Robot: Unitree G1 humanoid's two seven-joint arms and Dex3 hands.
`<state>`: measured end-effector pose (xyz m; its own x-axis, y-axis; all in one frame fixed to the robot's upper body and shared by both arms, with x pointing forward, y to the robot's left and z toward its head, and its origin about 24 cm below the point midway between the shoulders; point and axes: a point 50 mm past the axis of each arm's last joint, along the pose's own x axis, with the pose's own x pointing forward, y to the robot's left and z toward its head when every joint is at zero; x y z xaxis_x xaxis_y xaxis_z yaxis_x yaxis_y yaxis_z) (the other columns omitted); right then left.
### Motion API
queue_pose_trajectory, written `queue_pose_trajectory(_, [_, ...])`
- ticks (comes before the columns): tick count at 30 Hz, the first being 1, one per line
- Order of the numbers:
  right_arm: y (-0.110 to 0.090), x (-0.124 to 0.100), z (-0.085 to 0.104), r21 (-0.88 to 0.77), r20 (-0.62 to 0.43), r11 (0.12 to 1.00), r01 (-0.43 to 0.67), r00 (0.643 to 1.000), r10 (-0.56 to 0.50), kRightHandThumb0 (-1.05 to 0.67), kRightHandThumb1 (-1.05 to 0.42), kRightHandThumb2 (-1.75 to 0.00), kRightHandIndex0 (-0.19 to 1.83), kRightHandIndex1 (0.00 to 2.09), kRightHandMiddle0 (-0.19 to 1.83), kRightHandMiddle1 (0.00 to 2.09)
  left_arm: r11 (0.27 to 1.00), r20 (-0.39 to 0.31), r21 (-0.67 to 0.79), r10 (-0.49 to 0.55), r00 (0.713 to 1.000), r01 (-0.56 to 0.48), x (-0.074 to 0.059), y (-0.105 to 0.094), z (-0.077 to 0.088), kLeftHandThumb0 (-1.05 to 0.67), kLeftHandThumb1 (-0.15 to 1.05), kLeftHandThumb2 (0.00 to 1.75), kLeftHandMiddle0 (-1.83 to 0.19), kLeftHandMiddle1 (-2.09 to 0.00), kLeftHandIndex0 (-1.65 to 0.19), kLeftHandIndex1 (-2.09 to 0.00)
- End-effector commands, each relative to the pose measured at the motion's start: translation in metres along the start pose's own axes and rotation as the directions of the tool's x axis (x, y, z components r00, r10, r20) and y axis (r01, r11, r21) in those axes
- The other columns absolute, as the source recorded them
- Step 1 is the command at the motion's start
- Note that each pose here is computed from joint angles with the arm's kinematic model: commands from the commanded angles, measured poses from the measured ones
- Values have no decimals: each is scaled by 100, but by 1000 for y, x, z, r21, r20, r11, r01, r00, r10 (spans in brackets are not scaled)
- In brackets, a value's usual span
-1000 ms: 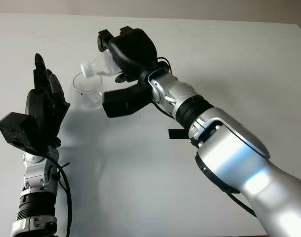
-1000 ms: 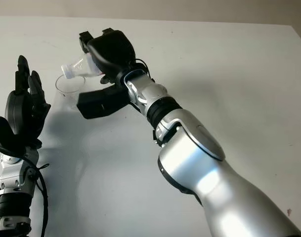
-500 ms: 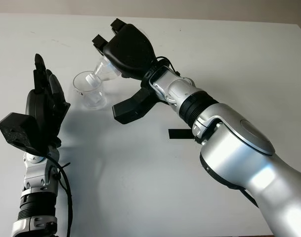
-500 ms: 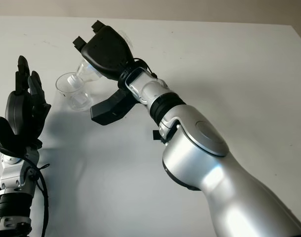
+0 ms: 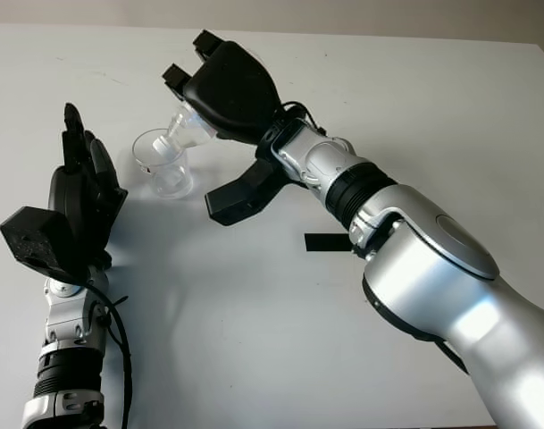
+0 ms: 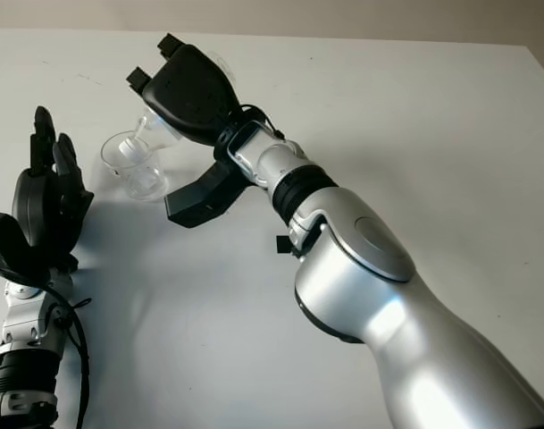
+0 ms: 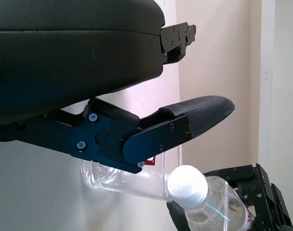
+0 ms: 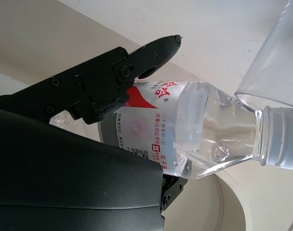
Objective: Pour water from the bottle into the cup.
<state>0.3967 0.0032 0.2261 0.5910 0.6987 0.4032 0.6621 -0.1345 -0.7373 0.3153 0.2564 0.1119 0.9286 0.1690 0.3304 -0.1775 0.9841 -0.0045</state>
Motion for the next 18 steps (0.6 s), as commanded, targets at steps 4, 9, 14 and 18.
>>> queue_pose_trajectory(4, [-13, 6, -11, 129, -105, 988, 82, 992, -69, -32, -95, -6, 93, 209, 8, 144, 1000, 3, 0, -4, 1000, 4, 0, 0, 1, -75, 105, 76, 19, 0, 19, 0])
queue_pose_trajectory(9, [-11, 2, -25, 354, -227, 929, 108, 973, -27, -26, -98, -5, 81, 209, 11, 143, 1000, -4, 3, -13, 1000, 13, 0, 1, 0, -76, 105, 76, 19, 0, 19, 0])
queue_pose_trajectory(14, [-1, -14, -51, 552, -351, 820, 155, 935, 60, -17, -103, -14, 93, 209, 56, 208, 1000, -5, 6, -22, 1000, 22, 1, 0, 1, -76, 105, 76, 19, 0, 19, 0])
queue_pose_trajectory(18, [10, -28, -64, 667, -403, 722, 183, 904, 143, -21, -102, -14, 114, 209, 81, 209, 1000, -13, 4, -31, 999, 31, 1, 0, 0, -75, 105, 76, 19, 0, 19, 0])
